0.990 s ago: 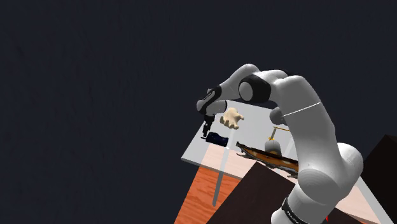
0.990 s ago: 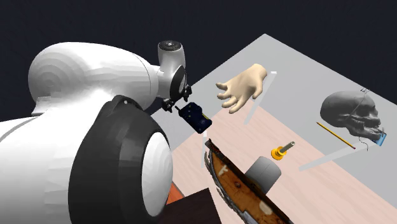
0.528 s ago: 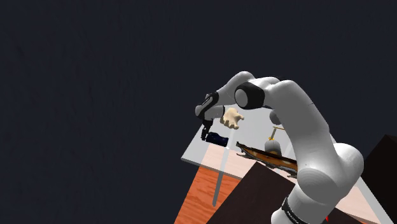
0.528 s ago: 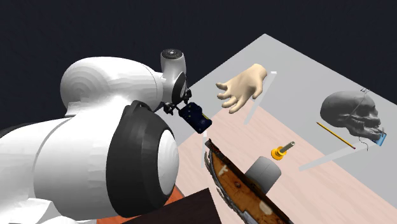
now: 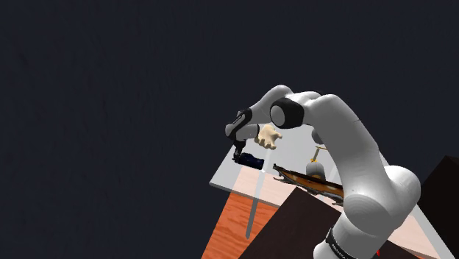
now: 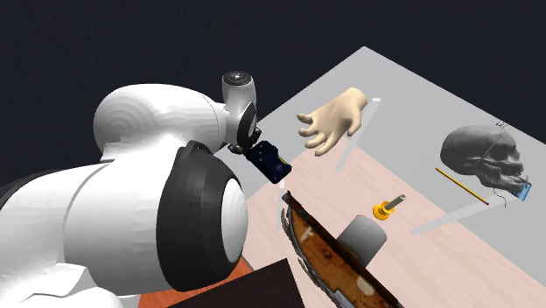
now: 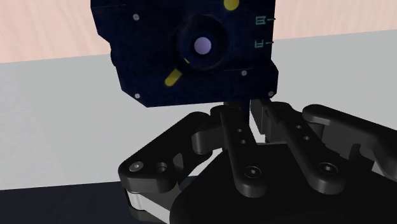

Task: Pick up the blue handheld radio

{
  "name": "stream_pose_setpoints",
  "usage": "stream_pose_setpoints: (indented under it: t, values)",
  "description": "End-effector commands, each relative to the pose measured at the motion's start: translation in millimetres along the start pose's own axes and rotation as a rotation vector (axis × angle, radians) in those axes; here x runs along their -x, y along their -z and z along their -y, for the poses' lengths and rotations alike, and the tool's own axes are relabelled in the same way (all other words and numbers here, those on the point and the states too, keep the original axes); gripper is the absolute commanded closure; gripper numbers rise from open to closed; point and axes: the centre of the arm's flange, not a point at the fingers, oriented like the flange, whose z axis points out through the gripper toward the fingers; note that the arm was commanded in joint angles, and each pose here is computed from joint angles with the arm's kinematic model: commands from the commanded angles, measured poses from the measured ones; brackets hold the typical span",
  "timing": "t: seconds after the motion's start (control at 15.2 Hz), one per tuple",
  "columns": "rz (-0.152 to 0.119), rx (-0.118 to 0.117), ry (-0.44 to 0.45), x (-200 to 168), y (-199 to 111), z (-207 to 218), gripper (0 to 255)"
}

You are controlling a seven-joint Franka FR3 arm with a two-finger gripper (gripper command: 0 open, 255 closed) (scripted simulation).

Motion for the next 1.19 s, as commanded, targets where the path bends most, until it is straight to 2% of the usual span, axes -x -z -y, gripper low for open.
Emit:
stream_pose_setpoints:
  t: [0.0, 0.26, 1.12]
  values:
    - [0.000, 0.000, 0.000, 0, 0, 0, 255]
    - [0.000, 0.000, 0.000, 0, 0, 0, 255]
    - [0.000, 0.000, 0.000, -1, 69, 3, 255]
